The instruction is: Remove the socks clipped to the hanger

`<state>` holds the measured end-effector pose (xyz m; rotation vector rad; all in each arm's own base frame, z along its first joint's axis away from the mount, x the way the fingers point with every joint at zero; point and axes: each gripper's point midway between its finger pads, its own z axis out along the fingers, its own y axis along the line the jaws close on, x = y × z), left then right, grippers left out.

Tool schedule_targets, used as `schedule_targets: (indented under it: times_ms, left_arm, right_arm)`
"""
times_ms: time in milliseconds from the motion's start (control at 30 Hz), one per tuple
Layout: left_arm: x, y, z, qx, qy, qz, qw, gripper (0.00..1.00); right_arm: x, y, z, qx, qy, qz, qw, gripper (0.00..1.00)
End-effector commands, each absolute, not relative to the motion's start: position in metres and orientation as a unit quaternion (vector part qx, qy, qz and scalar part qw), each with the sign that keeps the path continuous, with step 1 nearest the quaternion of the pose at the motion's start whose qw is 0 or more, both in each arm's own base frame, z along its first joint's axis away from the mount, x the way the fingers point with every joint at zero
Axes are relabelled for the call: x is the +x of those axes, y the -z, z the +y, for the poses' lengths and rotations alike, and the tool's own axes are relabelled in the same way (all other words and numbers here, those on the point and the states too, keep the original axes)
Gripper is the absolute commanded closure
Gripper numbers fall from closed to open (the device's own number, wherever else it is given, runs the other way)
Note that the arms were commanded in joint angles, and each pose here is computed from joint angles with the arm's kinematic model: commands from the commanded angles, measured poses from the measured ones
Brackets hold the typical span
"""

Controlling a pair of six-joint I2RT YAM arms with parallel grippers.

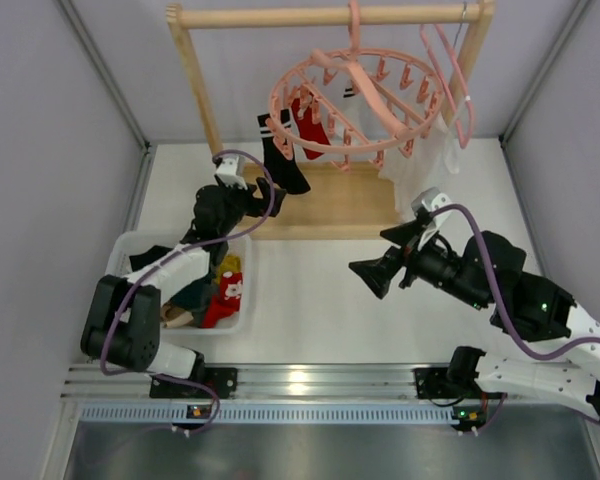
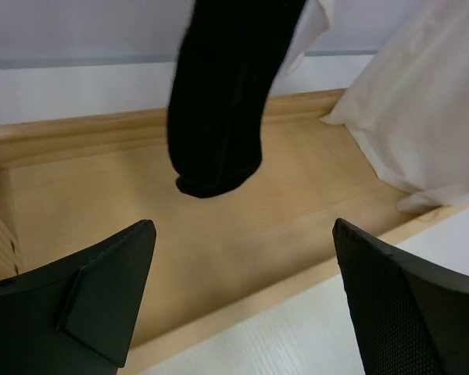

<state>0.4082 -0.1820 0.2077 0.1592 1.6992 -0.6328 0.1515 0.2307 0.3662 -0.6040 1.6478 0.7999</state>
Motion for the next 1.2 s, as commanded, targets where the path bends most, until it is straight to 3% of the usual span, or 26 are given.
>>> schedule_targets:
  times_ms: [0, 333, 400, 467, 500, 567, 600, 900, 1167]
  left_arm:
    - [0.436, -0.272, -0.188, 0.115, 0.306, 0.641, 0.694, 0.02]
    - [0.500, -0.261, -0.209, 0.186, 0.333, 0.628, 0.678, 0.02]
    - [0.509, -0.270, -0.209, 0.181, 0.332, 0.622, 0.686, 0.22]
    - [0.516, -0.279, -0.204, 0.162, 0.322, 0.619, 0.698, 0.50]
    - [0.518, -0.282, -0.200, 0.153, 0.316, 0.619, 0.703, 0.74]
    - [0.524, -0.285, -0.185, 0.110, 0.289, 0.625, 0.717, 0.95]
    - [0.527, -0.287, -0.178, 0.092, 0.275, 0.626, 0.724, 1.00]
    - [0.516, -0.319, -0.096, -0.088, 0.147, 0.624, 0.762, 1.00]
    - [0.491, -0.336, -0.059, -0.158, 0.087, 0.617, 0.766, 1.00]
  right_arm:
    - [0.148, -0.370, 0.236, -0.277, -0.354, 0.679, 0.580, 0.01]
    - [0.145, -0.356, 0.232, -0.297, -0.345, 0.675, 0.581, 0.01]
    - [0.145, -0.358, 0.225, -0.291, -0.341, 0.672, 0.590, 0.00]
    - [0.145, -0.360, 0.215, -0.278, -0.337, 0.670, 0.600, 0.00]
    - [0.145, -0.360, 0.212, -0.275, -0.335, 0.671, 0.602, 0.01]
    - [0.144, -0.363, 0.201, -0.262, -0.333, 0.668, 0.612, 0.01]
    - [0.143, -0.362, 0.197, -0.257, -0.331, 0.669, 0.614, 0.00]
    - [0.143, -0.370, 0.170, -0.218, -0.323, 0.668, 0.634, 0.01]
    - [0.145, -0.368, 0.174, -0.214, -0.322, 0.675, 0.628, 0.01]
